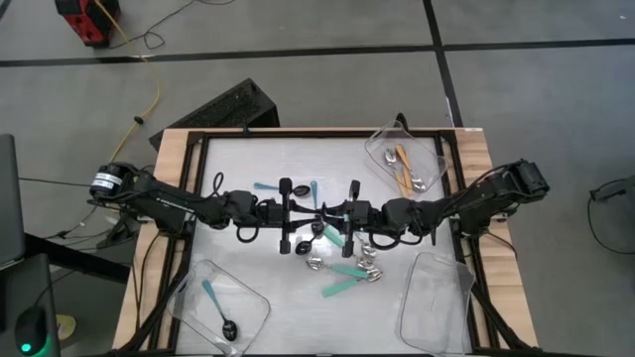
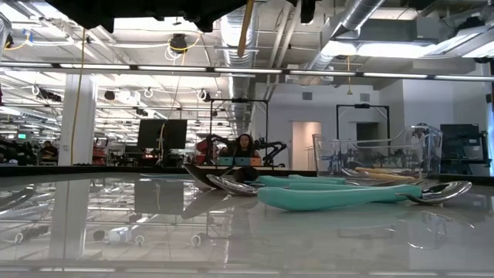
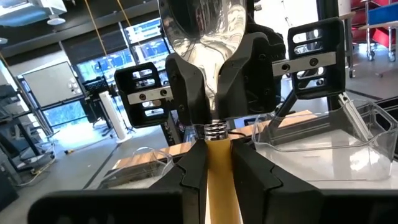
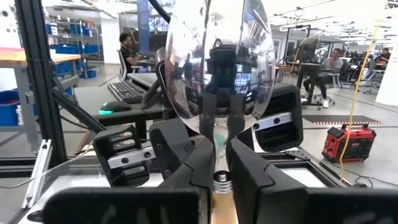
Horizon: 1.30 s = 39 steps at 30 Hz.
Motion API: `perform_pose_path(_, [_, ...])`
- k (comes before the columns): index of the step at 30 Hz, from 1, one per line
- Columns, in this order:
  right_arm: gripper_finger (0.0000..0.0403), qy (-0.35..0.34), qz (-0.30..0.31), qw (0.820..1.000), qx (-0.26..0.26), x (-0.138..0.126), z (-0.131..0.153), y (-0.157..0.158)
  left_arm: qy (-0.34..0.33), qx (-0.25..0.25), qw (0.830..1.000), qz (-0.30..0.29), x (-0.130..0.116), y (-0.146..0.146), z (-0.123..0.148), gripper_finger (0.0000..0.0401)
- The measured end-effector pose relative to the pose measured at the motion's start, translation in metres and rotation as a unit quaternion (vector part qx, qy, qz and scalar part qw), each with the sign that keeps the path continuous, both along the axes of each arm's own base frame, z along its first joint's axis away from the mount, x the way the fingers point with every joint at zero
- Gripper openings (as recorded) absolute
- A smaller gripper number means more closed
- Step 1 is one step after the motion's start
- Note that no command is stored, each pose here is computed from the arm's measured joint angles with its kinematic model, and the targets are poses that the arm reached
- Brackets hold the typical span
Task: Sort silverware by color (type)
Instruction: Put the yellow spoon into the top transparent bin
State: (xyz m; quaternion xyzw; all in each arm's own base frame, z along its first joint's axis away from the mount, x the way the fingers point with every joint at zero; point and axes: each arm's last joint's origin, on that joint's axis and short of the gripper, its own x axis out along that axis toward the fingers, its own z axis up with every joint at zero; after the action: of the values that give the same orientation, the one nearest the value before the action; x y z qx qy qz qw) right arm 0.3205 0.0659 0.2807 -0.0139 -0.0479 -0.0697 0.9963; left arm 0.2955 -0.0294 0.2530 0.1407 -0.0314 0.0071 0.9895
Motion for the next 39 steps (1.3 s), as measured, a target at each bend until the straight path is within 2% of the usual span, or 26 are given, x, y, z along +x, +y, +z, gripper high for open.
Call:
perform_pose_path(5, [0.0053, -0.002, 0.004, 1.0, 0.006, 0.0, 0.0, 0.002, 0.0, 0.002, 1.0, -0.003, 0.0, 0.0, 0.0, 0.0059])
perform_pose_path(10, [0.0053, -0.01, 0.009, 1.0, 0.01, -0.001, 0.002, 0.003, -0.006, 0.0, 1.0, -0.011, -0.001, -0.001, 0.002, 0.0108])
perform_pose_path(16, [0.0053, -0.015, 0.011, 1.0, 0.004, -0.008, 0.011, 0.004, 0.0, -0.009, 1.0, 0.018, -0.004, 0.001, 0.005, 0.0165])
perform_pose_path(22, [0.0053, -0.009, 0.006, 1.0, -0.007, -0.024, 0.028, -0.002, 0.01, -0.006, 0.999, 0.04, -0.014, 0.004, 0.015, 0.0187])
perform_pose_path(26, [0.0053, 0.017, -0.041, 0.999, -0.016, -0.039, 0.038, -0.01, 0.022, -0.007, 0.999, 0.049, -0.024, 0.005, 0.022, 0.0188])
perform_pose_path(28, [0.0053, 0.036, -0.082, 0.996, -0.019, -0.047, 0.041, -0.015, 0.032, -0.009, 0.998, 0.057, -0.03, 0.006, 0.025, 0.0188])
perform_pose_path(35, [0.0053, 0.104, -0.189, 0.976, -0.008, -0.07, 0.042, -0.038, 0.059, -0.014, 0.995, 0.084, -0.052, 0.01, 0.037, 0.0185])
perform_pose_path(39, [0.0053, 0.148, -0.23, 0.962, 0.001, -0.08, 0.037, -0.055, 0.062, -0.022, 0.993, 0.097, -0.065, 0.013, 0.044, 0.0183])
